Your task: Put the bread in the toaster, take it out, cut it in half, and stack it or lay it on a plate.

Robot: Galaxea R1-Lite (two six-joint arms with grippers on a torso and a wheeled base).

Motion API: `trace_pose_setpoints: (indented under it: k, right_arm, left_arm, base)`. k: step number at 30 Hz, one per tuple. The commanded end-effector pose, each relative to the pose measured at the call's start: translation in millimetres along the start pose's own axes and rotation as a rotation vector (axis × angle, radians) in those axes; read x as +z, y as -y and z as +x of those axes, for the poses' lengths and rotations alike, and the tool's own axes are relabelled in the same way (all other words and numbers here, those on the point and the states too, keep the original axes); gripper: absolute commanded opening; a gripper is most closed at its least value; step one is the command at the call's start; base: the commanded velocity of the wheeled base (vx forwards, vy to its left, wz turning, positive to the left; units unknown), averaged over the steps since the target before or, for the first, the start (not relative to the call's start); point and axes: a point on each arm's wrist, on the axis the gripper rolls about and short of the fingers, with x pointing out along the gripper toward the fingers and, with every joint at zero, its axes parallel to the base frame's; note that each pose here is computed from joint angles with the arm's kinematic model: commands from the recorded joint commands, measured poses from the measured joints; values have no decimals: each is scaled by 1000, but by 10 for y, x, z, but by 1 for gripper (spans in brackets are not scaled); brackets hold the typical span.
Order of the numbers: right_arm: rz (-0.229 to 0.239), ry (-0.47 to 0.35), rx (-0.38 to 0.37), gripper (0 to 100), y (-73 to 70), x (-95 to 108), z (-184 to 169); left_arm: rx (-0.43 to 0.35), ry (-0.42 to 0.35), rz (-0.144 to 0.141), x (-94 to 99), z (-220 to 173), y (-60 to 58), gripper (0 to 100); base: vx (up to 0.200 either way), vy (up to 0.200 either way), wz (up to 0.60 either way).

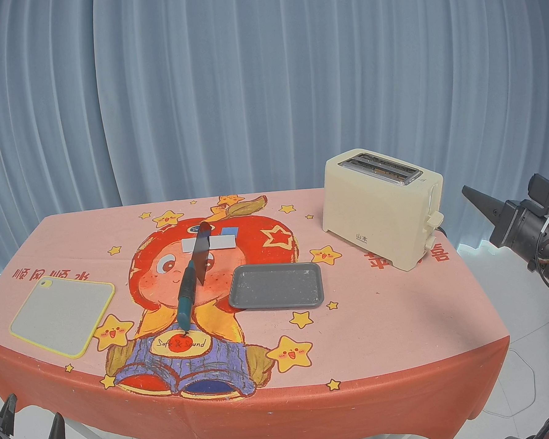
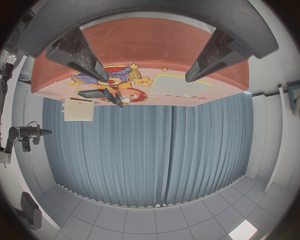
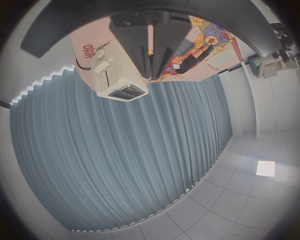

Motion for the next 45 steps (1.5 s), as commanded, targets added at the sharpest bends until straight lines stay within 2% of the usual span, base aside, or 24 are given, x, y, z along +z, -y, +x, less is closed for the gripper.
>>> trace_pose_setpoints:
  k: [1,38,45]
  right_arm:
    - [1,-5,0,0,2,-10,5]
    - [-1,-9,8,0,-19,-25,-5]
    - [4,-43,-2,0,1,-92,-7]
  left_arm:
    - [1,-19,2,-48,14,0,100]
    - [1,-19,0,-48,14,0,100]
    - [1,-19,2,-48,14,0,100]
  base:
    - [0,0,0]
    - [0,0,0]
    - [0,0,0]
